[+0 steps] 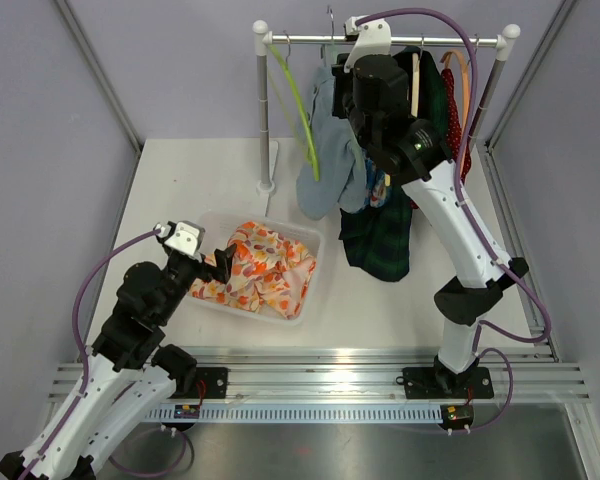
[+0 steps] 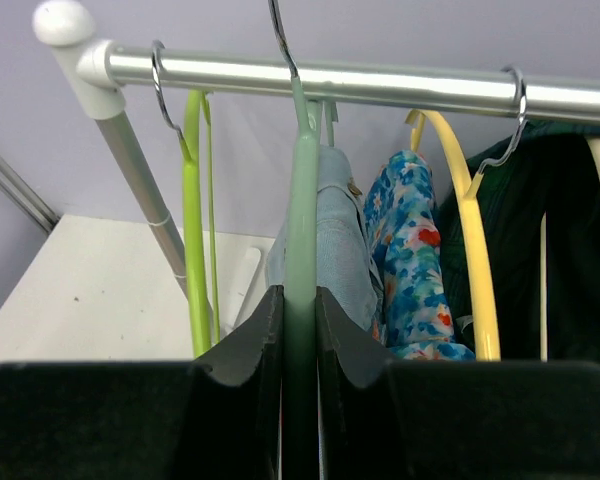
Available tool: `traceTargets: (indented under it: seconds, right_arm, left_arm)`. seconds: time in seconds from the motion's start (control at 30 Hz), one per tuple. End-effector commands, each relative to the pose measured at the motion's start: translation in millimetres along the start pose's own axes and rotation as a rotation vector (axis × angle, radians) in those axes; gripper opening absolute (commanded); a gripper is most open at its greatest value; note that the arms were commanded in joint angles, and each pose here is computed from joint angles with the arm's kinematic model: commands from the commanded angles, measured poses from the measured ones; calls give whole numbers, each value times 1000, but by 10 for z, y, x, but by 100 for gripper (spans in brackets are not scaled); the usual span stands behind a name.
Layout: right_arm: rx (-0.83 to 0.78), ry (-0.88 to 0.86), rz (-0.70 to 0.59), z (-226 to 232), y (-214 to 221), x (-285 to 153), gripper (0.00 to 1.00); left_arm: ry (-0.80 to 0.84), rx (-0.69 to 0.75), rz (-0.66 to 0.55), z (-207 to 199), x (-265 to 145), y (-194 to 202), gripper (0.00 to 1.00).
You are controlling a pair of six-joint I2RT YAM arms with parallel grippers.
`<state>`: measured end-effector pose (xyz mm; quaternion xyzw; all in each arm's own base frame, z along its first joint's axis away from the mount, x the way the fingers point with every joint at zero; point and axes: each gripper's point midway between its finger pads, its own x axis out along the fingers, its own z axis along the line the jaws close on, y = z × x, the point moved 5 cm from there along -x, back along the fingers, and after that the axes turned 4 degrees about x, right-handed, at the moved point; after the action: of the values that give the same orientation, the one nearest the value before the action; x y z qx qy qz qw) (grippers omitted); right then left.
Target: Remove the skirt from the hanger
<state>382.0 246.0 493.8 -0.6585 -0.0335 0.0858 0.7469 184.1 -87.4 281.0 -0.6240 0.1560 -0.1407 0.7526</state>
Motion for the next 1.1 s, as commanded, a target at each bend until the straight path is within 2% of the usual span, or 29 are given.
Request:
traceTargets:
  seconds: [0.0, 0.2, 0.37, 0.57, 0.7, 0.8, 0.87, 0.9, 0.93, 1.07]
  right_arm:
    - [110, -76, -208, -54, -768, -427, 0]
    - [89, -130, -179, -99, -773, -632, 0]
    - [-29, -234, -75, -98, -451, -760, 0]
    - [-111, -358, 4, -280, -222, -1110, 0]
    - [-149, -378, 57, -540, -6, -1349, 0]
    - [-181, -376, 111, -751, 211, -1502, 0]
    - [-216, -456, 152, -769, 365, -1622, 0]
    - [-221, -459, 168, -841, 452, -1692, 0]
    - [-232, -501, 189, -838, 520, -1752, 0]
    - [-225, -530, 221, -944, 677, -1913, 0]
  left_arm:
    - [5, 0, -67, 3, -3, -113, 99]
    - [20, -5, -79, -20, -6, -120, 99]
    - [75, -19, -144, -87, -31, -221, 99]
    - [311, -37, -289, -379, -36, -505, 99]
    - [490, -87, -297, -598, 65, -693, 99]
    - [555, -113, -298, -734, 104, -867, 99]
    - [636, -86, -267, -1020, 161, -884, 99]
    - [603, -69, -256, -1076, 215, -901, 99]
    - [671, -50, -241, -1341, 228, -940, 99]
    - [716, -88, -206, -1857, 368, -976, 99]
